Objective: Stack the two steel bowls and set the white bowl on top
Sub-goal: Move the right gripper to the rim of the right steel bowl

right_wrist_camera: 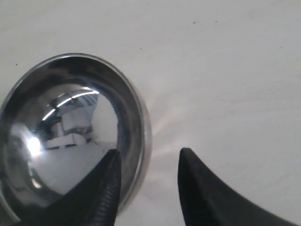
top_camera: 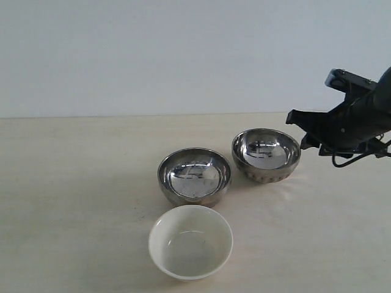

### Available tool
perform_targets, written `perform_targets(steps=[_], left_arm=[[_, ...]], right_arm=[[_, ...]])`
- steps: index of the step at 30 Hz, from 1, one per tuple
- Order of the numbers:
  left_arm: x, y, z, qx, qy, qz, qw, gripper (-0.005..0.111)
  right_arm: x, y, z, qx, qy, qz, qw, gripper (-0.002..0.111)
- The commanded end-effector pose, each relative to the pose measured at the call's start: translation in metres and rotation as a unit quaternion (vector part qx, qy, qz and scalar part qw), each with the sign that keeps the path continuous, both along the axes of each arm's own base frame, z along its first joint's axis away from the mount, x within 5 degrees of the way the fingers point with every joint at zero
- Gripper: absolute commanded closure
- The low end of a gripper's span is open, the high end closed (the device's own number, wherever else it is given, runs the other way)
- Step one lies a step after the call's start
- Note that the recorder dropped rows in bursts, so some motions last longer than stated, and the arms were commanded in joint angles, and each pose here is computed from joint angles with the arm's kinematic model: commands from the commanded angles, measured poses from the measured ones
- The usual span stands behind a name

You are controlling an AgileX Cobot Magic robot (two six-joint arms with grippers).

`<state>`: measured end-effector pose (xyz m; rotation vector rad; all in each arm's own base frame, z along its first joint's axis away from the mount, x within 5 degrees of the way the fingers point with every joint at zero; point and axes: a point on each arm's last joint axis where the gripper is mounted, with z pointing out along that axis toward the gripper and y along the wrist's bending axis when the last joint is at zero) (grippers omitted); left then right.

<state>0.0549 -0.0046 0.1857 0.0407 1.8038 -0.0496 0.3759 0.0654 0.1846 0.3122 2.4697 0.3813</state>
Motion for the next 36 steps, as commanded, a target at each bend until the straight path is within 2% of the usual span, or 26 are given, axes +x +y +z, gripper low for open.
perform_targets(steps=[1, 14, 28, 30, 34, 36], left_arm=[[0.0, 0.0, -0.001, -0.009, -0.002, 0.002, 1.0, 0.103], [0.0, 0.0, -0.001, -0.009, -0.002, 0.002, 1.0, 0.103], [0.0, 0.0, -0.001, -0.009, -0.002, 0.002, 1.0, 0.103], [0.0, 0.0, -0.001, -0.009, -0.002, 0.002, 1.0, 0.103], [0.0, 0.0, -0.001, -0.009, -0.002, 0.002, 1.0, 0.103], [0.0, 0.0, -0.001, -0.009, -0.002, 0.002, 1.0, 0.103]], right_arm=[[0.006, 0.016, -0.002, -0.001, -0.011, 0.015, 1.0, 0.073], [0.015, 0.016, -0.041, -0.013, 0.006, 0.005, 1.0, 0.073], [0.017, 0.016, -0.041, -0.022, -0.007, 0.012, 1.0, 0.074], [0.017, 0.016, -0.041, -0.023, -0.007, 0.013, 1.0, 0.078], [0.017, 0.016, -0.041, -0.024, -0.006, 0.014, 1.0, 0.105], [0.017, 0.016, -0.041, -0.024, -0.006, 0.014, 1.0, 0.108]])
